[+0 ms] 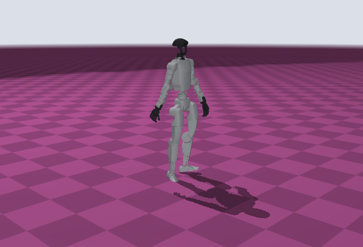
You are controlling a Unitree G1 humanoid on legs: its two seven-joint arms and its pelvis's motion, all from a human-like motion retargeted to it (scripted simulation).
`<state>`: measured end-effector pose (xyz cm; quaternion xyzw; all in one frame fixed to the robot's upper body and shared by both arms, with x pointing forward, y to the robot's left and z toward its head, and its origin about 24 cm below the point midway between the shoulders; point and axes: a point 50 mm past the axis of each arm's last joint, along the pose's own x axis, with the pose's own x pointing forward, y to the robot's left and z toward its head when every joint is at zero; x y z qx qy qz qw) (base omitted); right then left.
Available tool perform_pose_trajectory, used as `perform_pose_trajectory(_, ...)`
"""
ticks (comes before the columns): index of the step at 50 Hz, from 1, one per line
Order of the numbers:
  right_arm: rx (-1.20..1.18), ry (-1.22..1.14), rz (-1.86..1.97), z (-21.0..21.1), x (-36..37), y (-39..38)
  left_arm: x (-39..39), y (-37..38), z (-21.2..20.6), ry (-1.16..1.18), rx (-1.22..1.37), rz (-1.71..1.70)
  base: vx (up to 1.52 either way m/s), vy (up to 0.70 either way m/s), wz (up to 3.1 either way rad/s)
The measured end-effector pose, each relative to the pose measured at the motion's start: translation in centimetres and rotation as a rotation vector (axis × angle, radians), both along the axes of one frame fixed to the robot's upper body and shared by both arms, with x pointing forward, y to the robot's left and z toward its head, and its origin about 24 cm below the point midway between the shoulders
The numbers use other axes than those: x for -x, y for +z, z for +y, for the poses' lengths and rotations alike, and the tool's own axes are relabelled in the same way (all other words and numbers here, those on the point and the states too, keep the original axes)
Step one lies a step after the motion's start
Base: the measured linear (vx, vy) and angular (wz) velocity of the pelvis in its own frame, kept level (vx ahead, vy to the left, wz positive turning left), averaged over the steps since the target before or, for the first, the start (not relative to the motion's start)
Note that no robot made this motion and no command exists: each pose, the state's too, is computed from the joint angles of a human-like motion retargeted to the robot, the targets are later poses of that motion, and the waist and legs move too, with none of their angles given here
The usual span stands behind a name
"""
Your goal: In place motions
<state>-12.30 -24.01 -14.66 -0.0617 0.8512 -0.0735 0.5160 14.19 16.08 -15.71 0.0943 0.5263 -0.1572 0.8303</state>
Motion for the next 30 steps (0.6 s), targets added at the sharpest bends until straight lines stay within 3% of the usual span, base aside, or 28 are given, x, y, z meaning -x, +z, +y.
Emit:
perform_pose_trajectory(5, -0.094, 0.362, -0.209, 1.3, -10.4, -2.3, 13.1, -2.4, 2.0, 0.079, -0.089, 0.478, 0.02, -0.02, -0.11)
perform_pose_trajectory(10, -0.269, 0.695, -0.634, 6.7, -24.1, -2.0, 26.7, 0.1, 2.4, 0.295, -0.14, 0.923, 0.0, -0.02, 0.01)
perform_pose_trajectory(17, -0.334, 0.862, -1.201, 13.6, -36.1, 4.3, 36.7, 4.6, -0.3, 0.579, -0.093, 1.173, 0.0, 0.0, 0.0)
perform_pose_trajectory(24, -0.331, 0.931, -1.261, 14.0, -36.4, 4.9, 36.4, 4.5, -1.2, 0.745, -0.086, 1.196, 0.0, 0.0, 0.0)
perform_pose_trajectory(30, -0.291, 0.841, -0.925, 9.1, -28.4, -0.3, 24.7, -0.6, 1.9, 0.514, -0.144, 0.858, -0.01, 0.0, 0.04)
